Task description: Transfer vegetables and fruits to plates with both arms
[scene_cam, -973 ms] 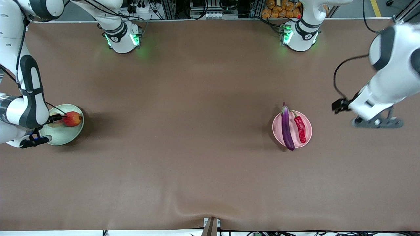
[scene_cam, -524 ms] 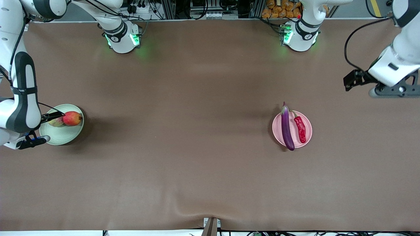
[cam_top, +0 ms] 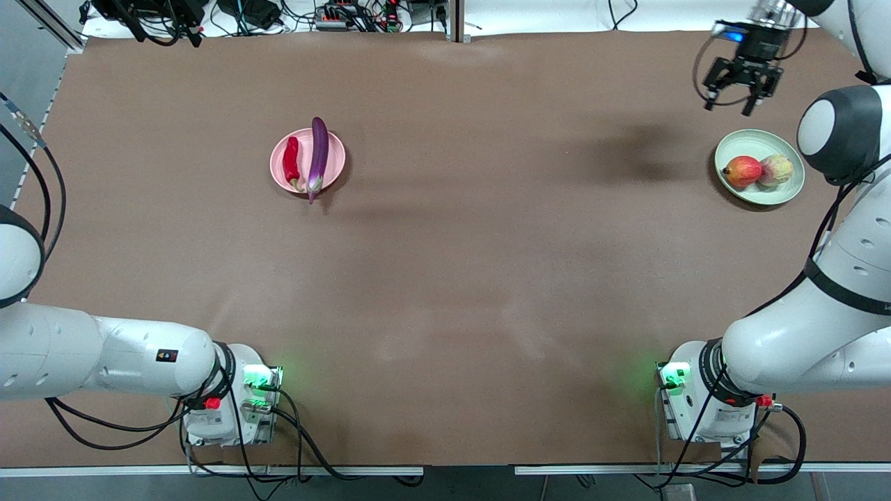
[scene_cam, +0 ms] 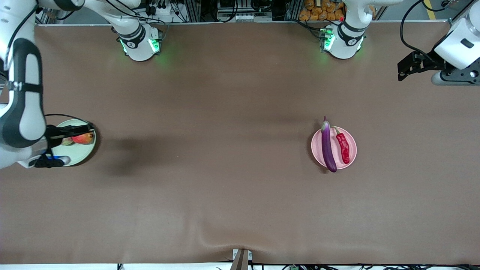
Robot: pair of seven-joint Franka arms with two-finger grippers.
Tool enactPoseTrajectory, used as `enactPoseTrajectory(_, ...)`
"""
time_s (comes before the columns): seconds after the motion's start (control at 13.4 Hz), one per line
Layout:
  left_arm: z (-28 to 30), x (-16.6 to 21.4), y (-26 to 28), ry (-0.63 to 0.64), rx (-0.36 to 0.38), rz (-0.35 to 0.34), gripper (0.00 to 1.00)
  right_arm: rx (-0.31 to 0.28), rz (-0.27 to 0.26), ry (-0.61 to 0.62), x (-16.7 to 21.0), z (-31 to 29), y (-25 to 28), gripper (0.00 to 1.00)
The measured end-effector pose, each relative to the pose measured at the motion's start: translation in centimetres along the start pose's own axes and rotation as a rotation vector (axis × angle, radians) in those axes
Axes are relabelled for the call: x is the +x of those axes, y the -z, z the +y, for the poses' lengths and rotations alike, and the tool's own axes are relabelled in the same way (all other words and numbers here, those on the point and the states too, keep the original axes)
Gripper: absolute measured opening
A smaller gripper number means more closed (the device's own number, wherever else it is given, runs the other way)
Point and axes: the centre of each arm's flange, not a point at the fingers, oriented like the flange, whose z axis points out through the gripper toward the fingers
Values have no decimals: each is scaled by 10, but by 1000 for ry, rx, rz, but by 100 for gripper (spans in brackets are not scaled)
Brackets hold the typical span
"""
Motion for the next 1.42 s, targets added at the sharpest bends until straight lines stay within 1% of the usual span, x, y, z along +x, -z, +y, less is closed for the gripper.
enactPoseTrajectory(0.07,2,-1,4,-3,0,5,100,-17,33,-64,-7,-30,9,100)
enactPoseTrajectory(0.15,3,-1,5,-6,1,6,100,-30,96,-115,-18,-55,26,100)
enactPoseTrajectory(0.22,5,-1,6,-9,1,6,100,-29,162,-136,-34,-69,48,100)
enactPoseTrajectory(0.3,7,-1,6,-13,2,6,100,-18,214,-139,-58,-73,71,100)
enactPoseTrajectory(0.37,8,-1,6,-15,2,6,100,-8,253,-139,-83,-70,91,100)
enactPoseTrajectory(0.52,9,-1,6,-16,2,4,100,3,321,-147,-138,-57,121,100)
enactPoseTrajectory(0.67,9,1,4,-16,2,-1,100,12,353,-148,-175,-50,129,100)
enactPoseTrajectory(0.82,9,3,1,-16,2,-6,100,2,371,-144,-203,-48,127,100)
enactPoseTrajectory(0.97,9,4,1,-17,1,-4,100,-12,408,-139,-212,-48,123,100)
enactPoseTrajectory(1.12,10,4,6,-18,-1,9,100,-23,441,-88,-216,-38,135,100)
enactPoseTrajectory(1.2,10,3,9,-18,-2,16,100,-51,431,-64,-222,-37,145,100)
enactPoseTrajectory(1.27,10,3,11,-18,-2,19,100,-91,407,-58,-229,-39,154,100)
enactPoseTrajectory(1.35,10,3,11,-18,-2,20,100,-117,393,-52,-234,-45,161,100)
enactPoseTrajectory(1.42,10,3,11,-18,-2,20,100,-120,393,-41,-238,-52,167,100)
